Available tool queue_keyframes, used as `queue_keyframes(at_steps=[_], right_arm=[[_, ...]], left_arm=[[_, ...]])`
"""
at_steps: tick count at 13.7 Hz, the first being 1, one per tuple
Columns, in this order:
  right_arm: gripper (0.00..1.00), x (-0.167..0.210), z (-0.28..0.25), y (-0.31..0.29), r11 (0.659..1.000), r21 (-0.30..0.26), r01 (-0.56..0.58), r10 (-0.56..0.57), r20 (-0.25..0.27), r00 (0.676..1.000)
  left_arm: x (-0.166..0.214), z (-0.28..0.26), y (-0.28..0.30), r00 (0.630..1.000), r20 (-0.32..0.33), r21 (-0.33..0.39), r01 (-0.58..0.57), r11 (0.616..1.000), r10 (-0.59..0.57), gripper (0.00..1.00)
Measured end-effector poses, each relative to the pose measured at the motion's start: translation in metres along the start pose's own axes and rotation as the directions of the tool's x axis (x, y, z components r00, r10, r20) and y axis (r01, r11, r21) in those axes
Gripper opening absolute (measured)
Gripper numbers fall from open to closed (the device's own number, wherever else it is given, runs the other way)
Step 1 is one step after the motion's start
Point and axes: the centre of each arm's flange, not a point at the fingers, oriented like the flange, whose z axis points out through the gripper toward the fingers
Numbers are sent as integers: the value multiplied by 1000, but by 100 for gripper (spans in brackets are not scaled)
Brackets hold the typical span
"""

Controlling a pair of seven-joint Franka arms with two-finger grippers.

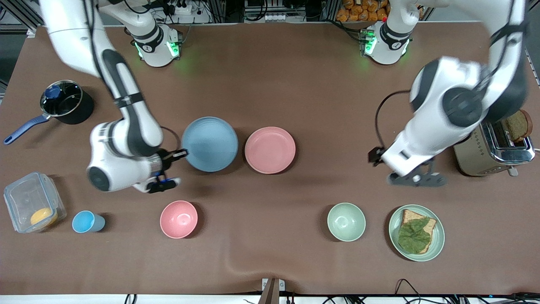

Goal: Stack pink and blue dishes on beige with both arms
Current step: 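Withdraw the left gripper while the right gripper brings the blue plate over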

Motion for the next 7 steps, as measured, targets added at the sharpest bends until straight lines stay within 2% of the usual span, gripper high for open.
queue_keyframes(at_steps=[3,5,7], right_arm=[[3,0,22,-52,999,-25,-35,35,-7,999],[3,2,36,-82,997,-44,-59,57,-34,998],[3,6,50,-102,997,-34,-67,64,-64,996]], left_arm=[[-15,-48,-45,999,-10,-37,37,999,-38,100],[-13,-48,-69,999,2,-91,46,995,-46,100],[-13,-49,-86,999,0,-106,34,994,-34,100]])
